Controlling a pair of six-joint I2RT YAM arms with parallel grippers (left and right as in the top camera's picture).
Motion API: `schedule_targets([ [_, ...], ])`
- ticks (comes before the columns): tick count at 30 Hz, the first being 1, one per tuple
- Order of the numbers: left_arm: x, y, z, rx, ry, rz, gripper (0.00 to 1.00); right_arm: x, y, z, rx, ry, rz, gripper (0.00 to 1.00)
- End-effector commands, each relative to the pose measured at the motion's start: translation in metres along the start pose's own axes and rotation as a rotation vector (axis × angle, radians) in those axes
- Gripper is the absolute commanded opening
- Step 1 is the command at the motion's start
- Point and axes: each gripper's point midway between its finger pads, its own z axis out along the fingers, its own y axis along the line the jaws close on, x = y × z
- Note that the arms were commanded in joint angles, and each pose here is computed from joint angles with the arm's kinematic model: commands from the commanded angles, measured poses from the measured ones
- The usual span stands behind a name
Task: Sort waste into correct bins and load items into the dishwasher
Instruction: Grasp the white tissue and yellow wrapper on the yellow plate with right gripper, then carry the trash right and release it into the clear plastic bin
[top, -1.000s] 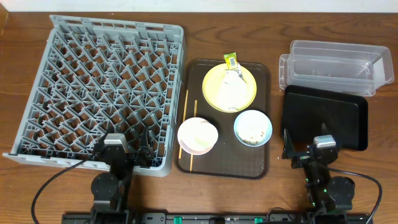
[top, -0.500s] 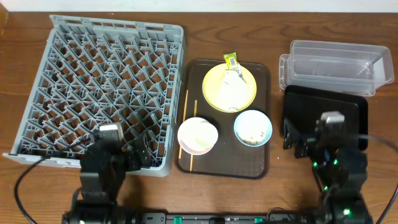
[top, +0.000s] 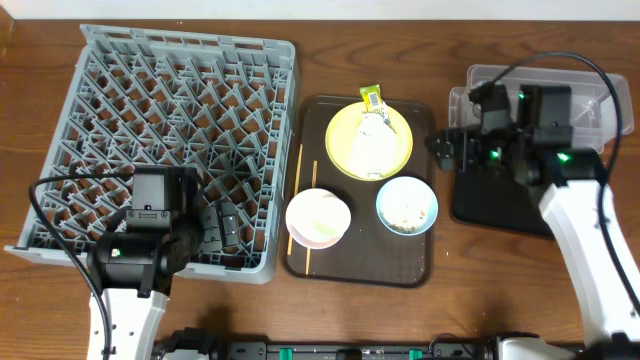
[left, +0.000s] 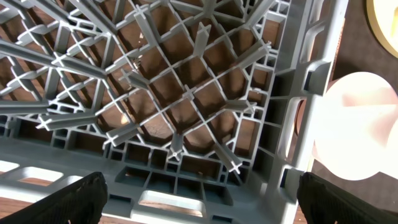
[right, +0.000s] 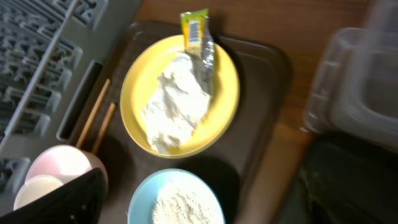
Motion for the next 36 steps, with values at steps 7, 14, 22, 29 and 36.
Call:
schedule_targets([
  [7, -0.005, 0.001, -0.005, -0.007, -0.018, -0.005, 0.98, 0.001, 0.046, 0.075, 0.203, 0.013, -0.19, 0.89],
  [14, -0.005, 0.001, -0.005, -0.007, -0.018, -0.005, 0.98, 0.031, 0.048, 0.15, 0.343, 0.037, -0.155, 0.8],
  [22, -0.005, 0.001, -0.005, -0.007, -0.018, -0.005, 0.98, 0.069, 0.047, 0.19, 0.283, 0.134, -0.064, 0.38],
  [29, -0.005, 0.001, -0.005, -0.007, -0.018, -0.005, 0.98, 0.032, 0.048, 0.143, 0.278, 0.057, -0.036, 0.01],
  [36, -0.005, 0.001, -0.005, -0.007, -0.018, -0.005, 0.98, -0.043, -0.014, 0.044, 0.454, -0.206, 0.085, 0.01],
])
